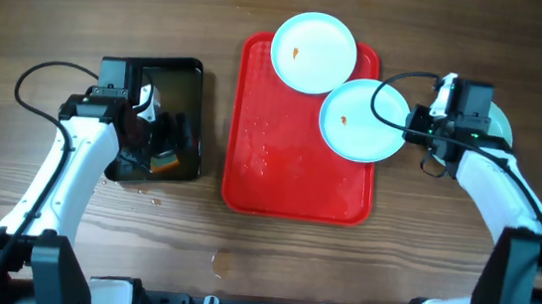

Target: Clean dirty plates on tray and stack at the side

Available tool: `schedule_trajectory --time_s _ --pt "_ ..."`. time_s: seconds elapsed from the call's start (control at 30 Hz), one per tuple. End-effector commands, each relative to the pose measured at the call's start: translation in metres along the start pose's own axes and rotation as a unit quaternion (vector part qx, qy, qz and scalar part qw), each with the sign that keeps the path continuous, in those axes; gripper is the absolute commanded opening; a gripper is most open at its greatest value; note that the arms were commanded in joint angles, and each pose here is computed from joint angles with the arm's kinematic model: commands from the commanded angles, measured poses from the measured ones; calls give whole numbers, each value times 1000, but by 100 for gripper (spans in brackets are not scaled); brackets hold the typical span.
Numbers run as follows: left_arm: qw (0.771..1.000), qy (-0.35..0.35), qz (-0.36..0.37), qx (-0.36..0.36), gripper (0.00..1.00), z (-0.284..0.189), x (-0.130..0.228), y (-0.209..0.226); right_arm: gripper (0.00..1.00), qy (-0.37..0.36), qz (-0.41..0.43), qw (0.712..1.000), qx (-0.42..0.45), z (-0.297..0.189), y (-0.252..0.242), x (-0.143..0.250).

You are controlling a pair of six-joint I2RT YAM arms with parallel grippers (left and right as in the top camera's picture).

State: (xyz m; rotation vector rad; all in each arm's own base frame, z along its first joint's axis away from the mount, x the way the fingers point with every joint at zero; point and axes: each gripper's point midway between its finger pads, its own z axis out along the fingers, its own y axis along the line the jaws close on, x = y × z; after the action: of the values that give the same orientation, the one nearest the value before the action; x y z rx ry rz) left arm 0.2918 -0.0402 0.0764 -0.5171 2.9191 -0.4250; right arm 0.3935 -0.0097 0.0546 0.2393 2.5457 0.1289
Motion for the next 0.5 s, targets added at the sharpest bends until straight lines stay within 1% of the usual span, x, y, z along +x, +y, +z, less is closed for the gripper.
schedule_trajectory --time_s 0.0,0.03,0.07,0.1,0.13,0.17,0.33,0.4,0.47 --pt "1000 -12 2 18 100 -9 -5 -8 32 32 -8 999 -19 18 4 18" --pt "1000 -12 2 18 100 -9 -5 -8 23 37 -8 999 -24 19 6 21" --pt "1000 -12 2 18 100 -9 -5 -8 17 40 -7 999 -27 20 7 22" --pt "1000 -12 2 18 100 -9 -5 -8 13 44 -6 998 -33 19 9 24" --pt "1000 -12 2 18 100 -9 -5 -8 7 49 -4 998 -42 18 12 26" --pt "1000 -12 2 18 100 -9 -5 -8 4 54 8 997 -45 16 14 28" --pt "1000 -11 2 17 100 -9 -5 -8 5 84 66 994 -37 -10 15 36" --pt "1000 -12 2 17 100 -9 -5 -8 4 107 99 989 -34 -31 21 47" --pt "1000 -12 2 18 100 -9 -5 -8 4 126 109 985 -35 -44 30 58"
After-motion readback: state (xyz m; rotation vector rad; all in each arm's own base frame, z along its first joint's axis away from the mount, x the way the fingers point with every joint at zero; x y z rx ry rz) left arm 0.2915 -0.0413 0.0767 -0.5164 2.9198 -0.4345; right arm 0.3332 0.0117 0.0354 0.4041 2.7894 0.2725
